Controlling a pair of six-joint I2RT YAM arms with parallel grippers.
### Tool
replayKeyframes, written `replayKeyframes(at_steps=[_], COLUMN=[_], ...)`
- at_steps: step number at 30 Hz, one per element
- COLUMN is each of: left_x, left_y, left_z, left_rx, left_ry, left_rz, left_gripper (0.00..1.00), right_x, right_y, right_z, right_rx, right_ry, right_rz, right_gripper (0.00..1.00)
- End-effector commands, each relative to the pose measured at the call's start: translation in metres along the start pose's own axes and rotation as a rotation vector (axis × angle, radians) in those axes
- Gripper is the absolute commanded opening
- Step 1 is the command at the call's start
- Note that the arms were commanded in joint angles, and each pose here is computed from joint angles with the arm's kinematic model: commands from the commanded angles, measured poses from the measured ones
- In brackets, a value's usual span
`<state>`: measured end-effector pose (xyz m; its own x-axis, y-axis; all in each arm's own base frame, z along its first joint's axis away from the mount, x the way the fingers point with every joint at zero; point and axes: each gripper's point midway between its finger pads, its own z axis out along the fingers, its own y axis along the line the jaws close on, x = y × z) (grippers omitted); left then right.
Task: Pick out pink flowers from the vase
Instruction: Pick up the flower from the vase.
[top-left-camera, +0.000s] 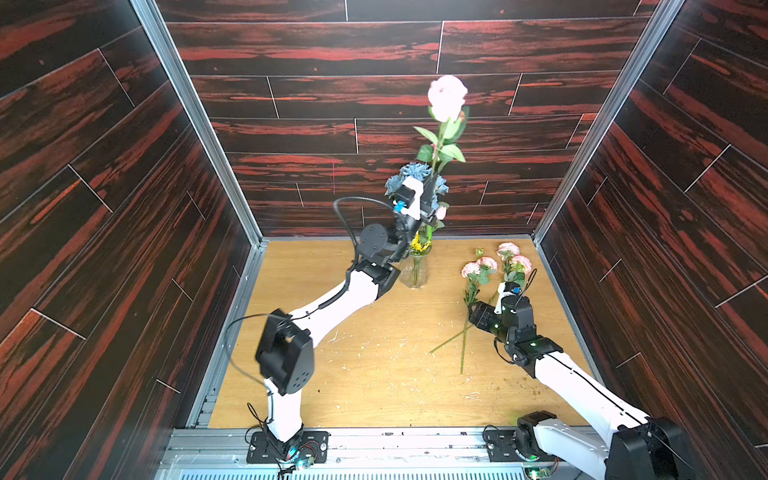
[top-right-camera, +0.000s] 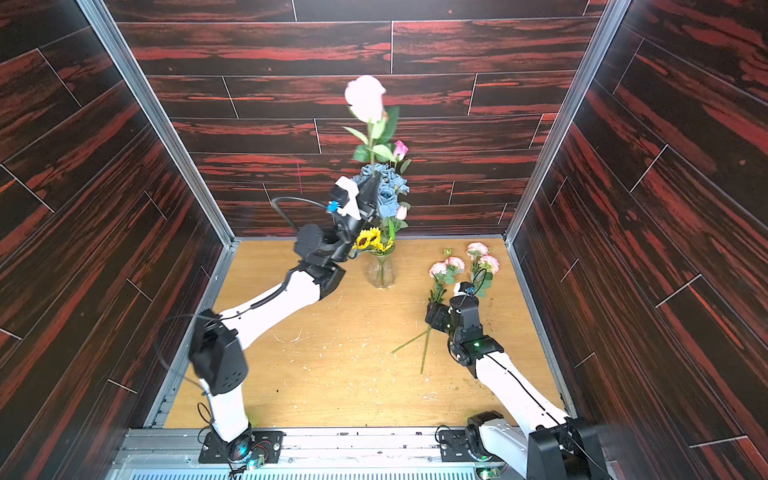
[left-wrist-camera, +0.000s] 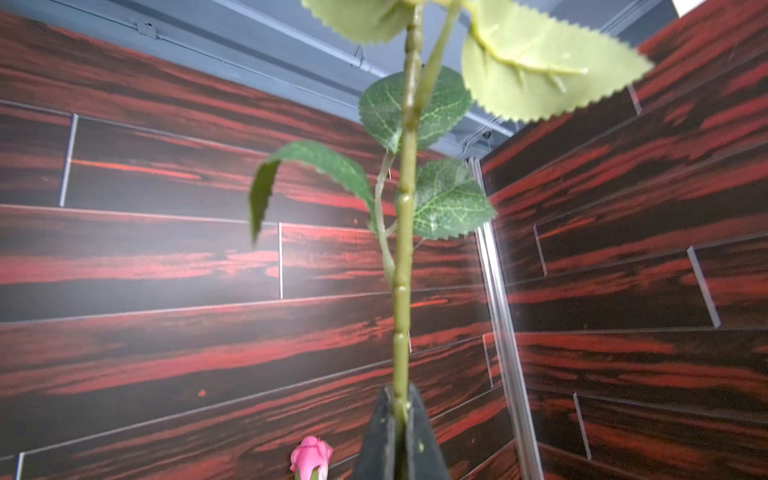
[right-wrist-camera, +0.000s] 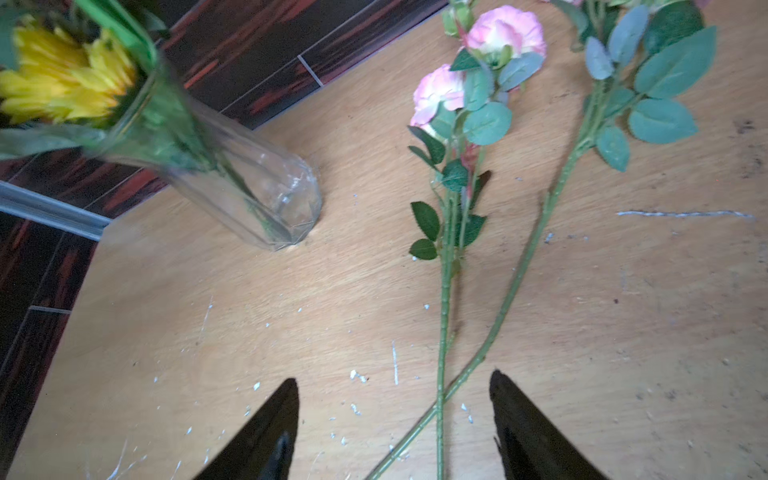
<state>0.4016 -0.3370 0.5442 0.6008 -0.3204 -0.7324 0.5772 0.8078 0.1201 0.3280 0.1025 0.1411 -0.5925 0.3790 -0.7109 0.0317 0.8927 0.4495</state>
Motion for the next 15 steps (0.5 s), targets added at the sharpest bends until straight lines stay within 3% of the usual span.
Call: replayKeyframes(at_steps=[1, 9, 13, 15], left_x=[-0.049, -0.019, -0.001, 0.005], left_y=[-0.005, -0.041, -0.065, -0.079], left_z=[-0.012, -0.046, -0.075, -0.090], left_rx=[0.054, 0.240, 0.371, 0.446], left_ry=[-0.053, 0.293, 0.384, 0.417], left_rz=[-0.097, -0.267, -0.308, -0.344], left_gripper=[0.00, 0.00, 0.00, 0.00], right_x=[-0.004, -0.012, -0.019, -0.020], right_y=[0.028, 0.072, 0.080, 0.089], right_z=[-0.002, -0.040, -0.066, -0.080], right_rx=[-0.151, -0.438, -0.527, -0.596], right_ry=[-0.003, -0.106, -0.204, -0.238], right_rz=[-0.032, -0.077, -0.087, -0.108], right_gripper=[0.76, 0.78, 0.91, 0.93])
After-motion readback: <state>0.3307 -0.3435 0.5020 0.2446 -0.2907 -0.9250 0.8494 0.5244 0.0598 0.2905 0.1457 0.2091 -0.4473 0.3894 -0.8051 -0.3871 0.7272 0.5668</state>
